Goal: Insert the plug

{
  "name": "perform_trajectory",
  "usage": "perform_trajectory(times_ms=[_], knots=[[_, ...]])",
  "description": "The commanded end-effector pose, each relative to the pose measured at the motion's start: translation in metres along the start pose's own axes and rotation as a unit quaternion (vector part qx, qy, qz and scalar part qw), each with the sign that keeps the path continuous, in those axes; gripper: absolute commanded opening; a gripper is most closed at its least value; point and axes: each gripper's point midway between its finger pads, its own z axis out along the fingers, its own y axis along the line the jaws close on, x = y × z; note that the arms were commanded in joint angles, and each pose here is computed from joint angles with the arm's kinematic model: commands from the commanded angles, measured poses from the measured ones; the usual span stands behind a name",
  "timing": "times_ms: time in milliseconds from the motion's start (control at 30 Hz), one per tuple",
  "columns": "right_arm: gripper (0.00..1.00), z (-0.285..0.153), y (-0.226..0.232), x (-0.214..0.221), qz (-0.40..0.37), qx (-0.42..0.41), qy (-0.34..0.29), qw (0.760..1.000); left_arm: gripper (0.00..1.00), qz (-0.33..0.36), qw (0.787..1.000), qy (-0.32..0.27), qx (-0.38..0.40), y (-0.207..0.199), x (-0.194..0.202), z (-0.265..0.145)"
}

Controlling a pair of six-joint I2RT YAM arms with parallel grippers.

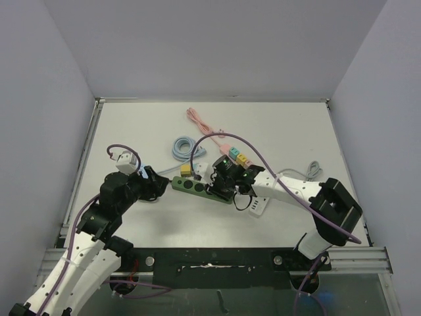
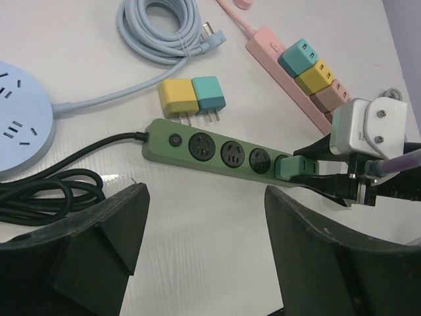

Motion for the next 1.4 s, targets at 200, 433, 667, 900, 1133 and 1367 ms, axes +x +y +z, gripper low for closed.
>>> perform_trajectory(times_ms=[200,433,667,900,1133,1367], knots=[[0.0,-0.029,0.022,0.026,0.0,-0.054,0.013,0.998,0.7,-0.016,0.999,-0.043,0.013,-0.015,-0.031,0.004],[0.31,-0.05,-0.003,0.0,0.046,-0.02,-0.035,0.998,0.7,-0.032,0.999,-0.039,0.005,-0.015,-0.033,0.017],[0.62,-0.07,-0.043,-0.059,0.125,0.052,-0.146,0.98,0.7,-0.053,0.997,-0.03,-0.043,-0.001,-0.032,0.032],[0.59,-0.037,-0.084,-0.099,0.311,0.113,-0.138,0.933,0.7,-0.091,0.99,-0.052,-0.09,0.015,-0.038,0.037],[0.63,0.014,-0.094,-0.125,0.416,0.135,-0.123,0.891,0.7,-0.106,0.989,-0.064,-0.084,0.016,-0.038,0.037],[0.66,0.048,-0.095,-0.131,0.435,0.145,-0.094,0.884,0.7,-0.116,0.99,-0.049,-0.071,0.016,-0.025,0.042]])
